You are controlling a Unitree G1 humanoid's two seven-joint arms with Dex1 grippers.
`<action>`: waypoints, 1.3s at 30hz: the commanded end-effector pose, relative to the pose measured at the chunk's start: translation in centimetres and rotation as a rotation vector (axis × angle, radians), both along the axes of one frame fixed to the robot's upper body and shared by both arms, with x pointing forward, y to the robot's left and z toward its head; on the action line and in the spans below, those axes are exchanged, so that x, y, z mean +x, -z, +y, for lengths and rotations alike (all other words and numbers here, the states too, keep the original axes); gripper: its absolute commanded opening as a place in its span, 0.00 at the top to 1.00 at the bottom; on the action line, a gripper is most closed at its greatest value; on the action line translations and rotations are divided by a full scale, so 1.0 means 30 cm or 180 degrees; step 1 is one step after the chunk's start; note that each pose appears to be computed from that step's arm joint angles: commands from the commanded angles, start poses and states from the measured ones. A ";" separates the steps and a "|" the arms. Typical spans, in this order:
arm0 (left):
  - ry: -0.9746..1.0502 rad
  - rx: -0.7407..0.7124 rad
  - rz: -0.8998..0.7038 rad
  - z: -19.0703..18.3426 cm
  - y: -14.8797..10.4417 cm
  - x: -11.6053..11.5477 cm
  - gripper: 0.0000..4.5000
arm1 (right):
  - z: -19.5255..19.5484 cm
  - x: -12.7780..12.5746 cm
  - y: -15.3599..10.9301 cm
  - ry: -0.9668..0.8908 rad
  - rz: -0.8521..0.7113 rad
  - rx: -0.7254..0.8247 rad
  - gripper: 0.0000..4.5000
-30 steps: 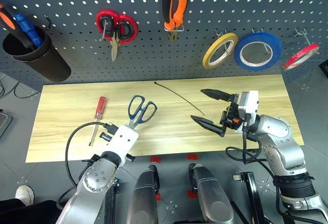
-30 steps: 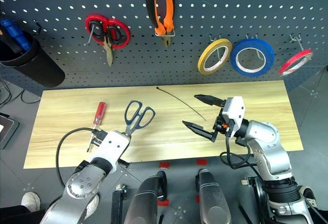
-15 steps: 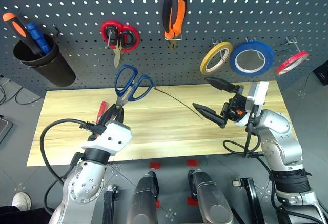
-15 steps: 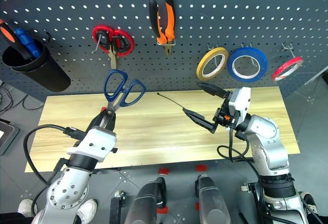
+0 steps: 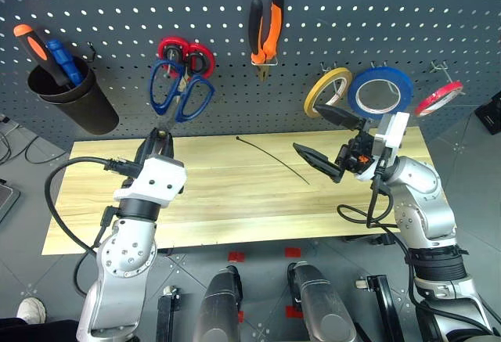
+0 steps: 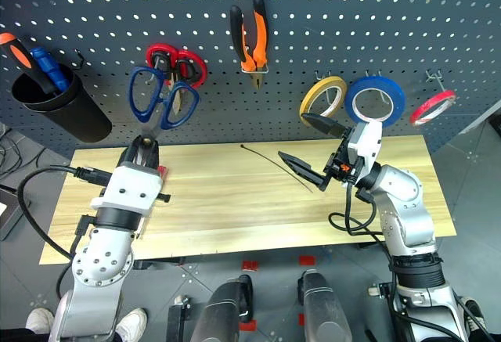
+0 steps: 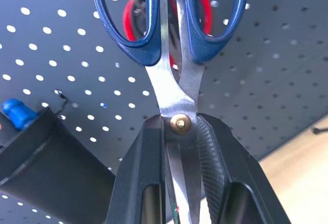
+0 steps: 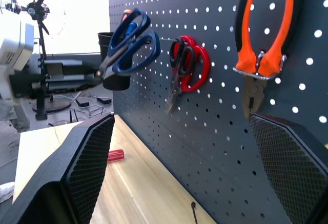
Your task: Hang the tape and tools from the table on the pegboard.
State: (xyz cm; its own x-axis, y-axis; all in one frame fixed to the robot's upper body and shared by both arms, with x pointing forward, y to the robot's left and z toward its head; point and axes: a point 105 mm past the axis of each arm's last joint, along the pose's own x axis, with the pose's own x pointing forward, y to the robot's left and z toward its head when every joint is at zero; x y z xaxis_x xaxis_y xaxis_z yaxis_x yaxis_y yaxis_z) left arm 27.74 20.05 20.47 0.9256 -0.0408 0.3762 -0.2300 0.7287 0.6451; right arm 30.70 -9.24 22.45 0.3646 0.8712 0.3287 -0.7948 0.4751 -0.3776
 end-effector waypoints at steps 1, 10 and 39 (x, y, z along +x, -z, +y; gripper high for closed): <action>-0.0002 0.0038 -0.0122 0.013 -0.024 -0.005 0.87 | -0.004 -0.006 -0.036 0.0016 -0.0178 0.0013 0.00; 0.0077 -0.0345 0.0227 -0.005 0.052 0.025 0.87 | -0.003 -0.005 -0.044 0.0034 -0.0200 -0.0029 0.00; -0.0238 -0.1276 0.1065 0.096 0.238 0.071 0.01 | 0.010 -0.029 -0.037 -0.0024 -0.0227 -0.0149 0.00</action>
State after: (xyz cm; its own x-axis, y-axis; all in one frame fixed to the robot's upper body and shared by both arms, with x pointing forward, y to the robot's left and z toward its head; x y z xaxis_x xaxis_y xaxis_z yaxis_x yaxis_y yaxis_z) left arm 30.30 22.19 12.80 0.9960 0.0864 0.0218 -0.0881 0.9183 0.3859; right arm 30.73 -9.24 22.66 0.3685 0.8808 0.2972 -0.7797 0.4669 -0.4172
